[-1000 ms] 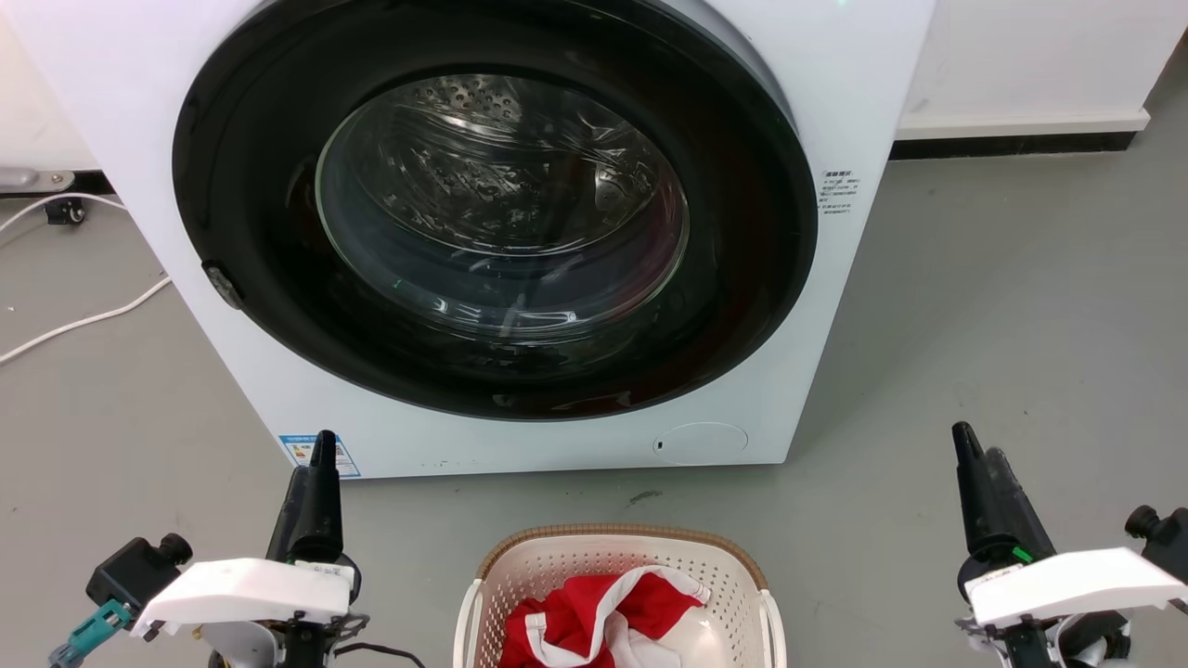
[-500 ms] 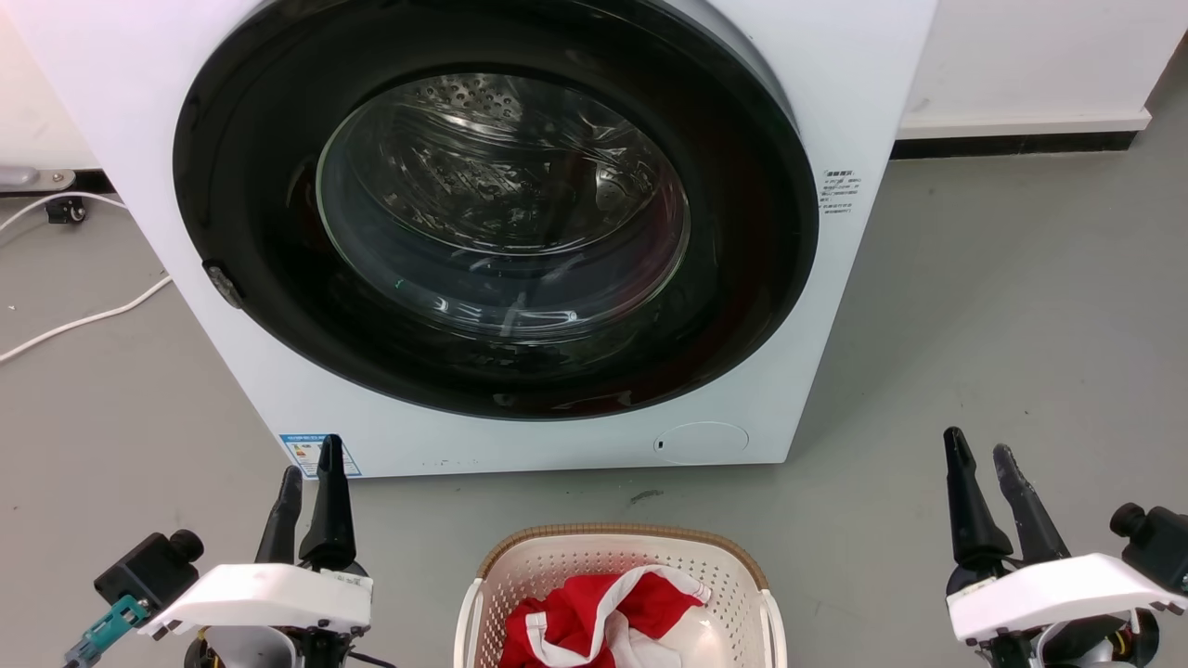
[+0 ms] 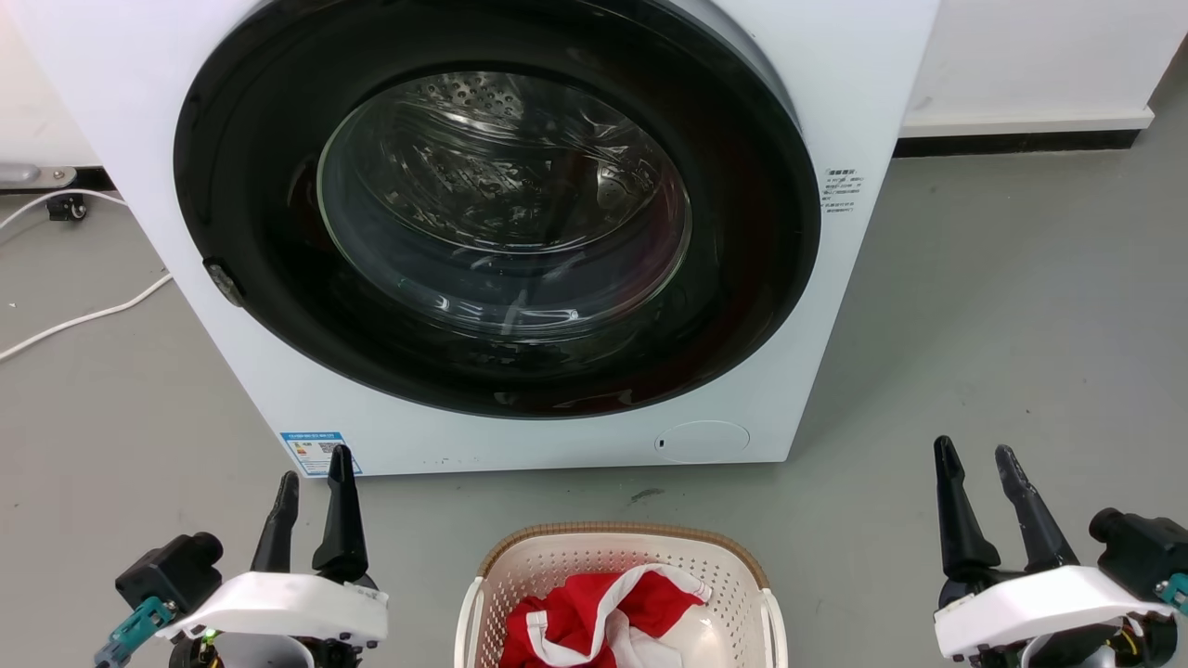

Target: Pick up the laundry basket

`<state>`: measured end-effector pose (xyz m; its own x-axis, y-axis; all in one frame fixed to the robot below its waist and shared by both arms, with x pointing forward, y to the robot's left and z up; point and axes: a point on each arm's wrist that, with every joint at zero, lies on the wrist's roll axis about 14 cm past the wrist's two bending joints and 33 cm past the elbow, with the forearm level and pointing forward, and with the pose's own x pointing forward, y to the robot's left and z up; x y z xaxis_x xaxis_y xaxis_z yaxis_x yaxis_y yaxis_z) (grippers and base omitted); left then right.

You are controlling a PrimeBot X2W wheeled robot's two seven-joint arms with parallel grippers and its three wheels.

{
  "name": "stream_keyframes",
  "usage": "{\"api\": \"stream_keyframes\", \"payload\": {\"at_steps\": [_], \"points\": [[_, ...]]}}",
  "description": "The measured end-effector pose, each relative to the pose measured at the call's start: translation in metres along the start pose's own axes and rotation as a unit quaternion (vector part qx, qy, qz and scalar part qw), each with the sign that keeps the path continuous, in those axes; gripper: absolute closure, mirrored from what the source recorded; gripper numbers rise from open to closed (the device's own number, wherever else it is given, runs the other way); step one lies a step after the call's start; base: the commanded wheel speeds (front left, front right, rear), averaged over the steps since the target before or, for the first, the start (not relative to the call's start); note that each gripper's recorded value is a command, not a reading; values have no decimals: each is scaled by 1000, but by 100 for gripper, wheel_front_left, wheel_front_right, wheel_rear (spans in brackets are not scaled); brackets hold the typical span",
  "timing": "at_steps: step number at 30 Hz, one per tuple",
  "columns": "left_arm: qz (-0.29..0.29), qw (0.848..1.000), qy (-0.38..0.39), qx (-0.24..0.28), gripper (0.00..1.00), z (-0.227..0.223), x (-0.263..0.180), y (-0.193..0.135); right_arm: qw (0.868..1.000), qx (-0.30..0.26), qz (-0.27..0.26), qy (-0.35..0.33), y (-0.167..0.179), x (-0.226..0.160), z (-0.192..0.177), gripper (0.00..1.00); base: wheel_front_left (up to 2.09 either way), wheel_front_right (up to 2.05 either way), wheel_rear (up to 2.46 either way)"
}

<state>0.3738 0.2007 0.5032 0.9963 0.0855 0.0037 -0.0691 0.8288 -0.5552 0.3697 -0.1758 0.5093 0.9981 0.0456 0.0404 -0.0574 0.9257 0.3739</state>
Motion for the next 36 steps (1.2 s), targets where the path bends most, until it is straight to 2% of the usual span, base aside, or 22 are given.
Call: {"api": "stream_keyframes", "payload": {"at_steps": [11,36], "points": [[1,998,-3,62,0,-2,-2,2,997,-77,-7,1,-9,-4,-1,0,0,0,0],[-17,982,-21,185,0,1,-8,-5,981,-195,18,-8,-1,-9,0,0,0,0,0]]}}
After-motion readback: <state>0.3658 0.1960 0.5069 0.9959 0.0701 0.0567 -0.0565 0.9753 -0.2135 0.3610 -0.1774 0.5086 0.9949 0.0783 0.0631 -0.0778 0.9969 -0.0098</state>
